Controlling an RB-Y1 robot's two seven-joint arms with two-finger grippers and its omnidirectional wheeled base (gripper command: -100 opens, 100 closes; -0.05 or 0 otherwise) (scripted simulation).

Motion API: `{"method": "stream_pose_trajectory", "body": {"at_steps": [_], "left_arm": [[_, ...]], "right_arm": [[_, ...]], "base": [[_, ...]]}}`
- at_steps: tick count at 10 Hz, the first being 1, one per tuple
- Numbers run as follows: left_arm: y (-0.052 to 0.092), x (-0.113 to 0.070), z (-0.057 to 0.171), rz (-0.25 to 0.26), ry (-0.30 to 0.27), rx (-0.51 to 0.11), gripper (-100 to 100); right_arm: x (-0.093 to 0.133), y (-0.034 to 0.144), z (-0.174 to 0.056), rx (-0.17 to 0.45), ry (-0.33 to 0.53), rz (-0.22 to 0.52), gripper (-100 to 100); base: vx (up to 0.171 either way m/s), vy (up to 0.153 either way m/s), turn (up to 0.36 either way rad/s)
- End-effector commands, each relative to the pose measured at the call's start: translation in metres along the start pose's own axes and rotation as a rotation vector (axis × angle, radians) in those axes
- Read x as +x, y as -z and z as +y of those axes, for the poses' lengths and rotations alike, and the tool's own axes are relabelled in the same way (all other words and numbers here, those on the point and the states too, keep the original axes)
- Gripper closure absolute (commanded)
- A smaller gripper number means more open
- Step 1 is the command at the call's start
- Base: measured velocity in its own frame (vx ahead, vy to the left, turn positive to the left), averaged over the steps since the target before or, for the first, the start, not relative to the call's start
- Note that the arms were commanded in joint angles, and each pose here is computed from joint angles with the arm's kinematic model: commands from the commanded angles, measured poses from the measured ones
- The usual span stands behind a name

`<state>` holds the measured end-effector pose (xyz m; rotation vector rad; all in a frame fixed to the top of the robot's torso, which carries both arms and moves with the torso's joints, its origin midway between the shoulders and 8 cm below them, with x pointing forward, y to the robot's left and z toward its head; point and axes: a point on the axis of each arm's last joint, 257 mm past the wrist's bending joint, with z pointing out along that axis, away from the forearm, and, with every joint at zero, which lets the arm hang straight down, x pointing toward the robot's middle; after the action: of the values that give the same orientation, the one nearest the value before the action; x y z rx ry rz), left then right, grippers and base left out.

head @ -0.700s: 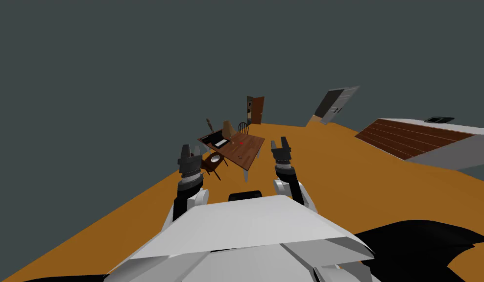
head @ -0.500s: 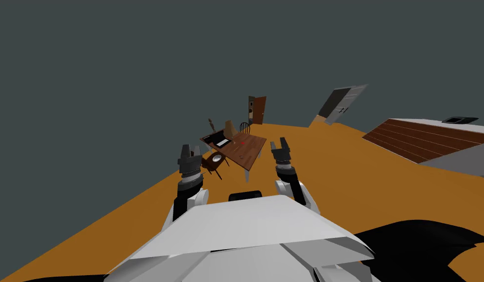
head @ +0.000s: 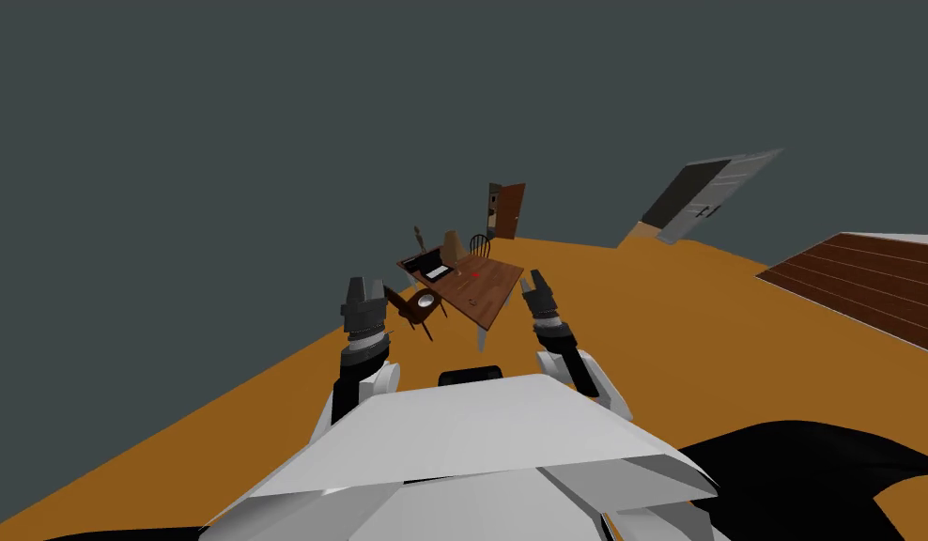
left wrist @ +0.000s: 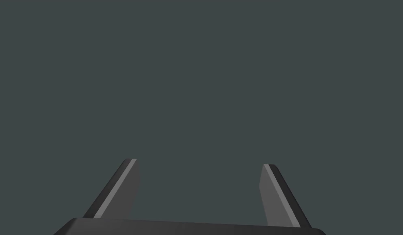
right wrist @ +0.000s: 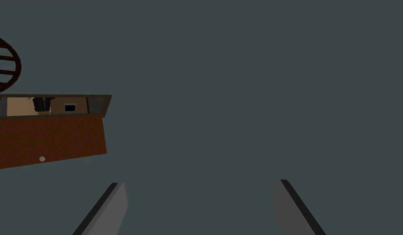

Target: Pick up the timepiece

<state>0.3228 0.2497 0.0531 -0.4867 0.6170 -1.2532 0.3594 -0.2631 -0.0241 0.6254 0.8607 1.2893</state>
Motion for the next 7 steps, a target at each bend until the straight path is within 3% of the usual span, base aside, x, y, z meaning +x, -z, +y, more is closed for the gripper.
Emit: {"method": "stream_pose_trajectory", "body": {"at_steps": [1, 7], "left_arm": [[0.0, 0.0, 0.0, 0.0, 0.0, 0.0, 0], [0.0, 0.0, 0.0, 0.0, 0.0, 0.0, 0]], "right_arm": [[-0.004, 0.006, -0.021, 0.062, 0.052, 0.021, -100], [-0.029, 0.051, -0.106, 0.344, 0.264, 0.099, -100]], "base": [[0.042, 0.07, 0.317], [0.052, 0.052, 0.338]]}}
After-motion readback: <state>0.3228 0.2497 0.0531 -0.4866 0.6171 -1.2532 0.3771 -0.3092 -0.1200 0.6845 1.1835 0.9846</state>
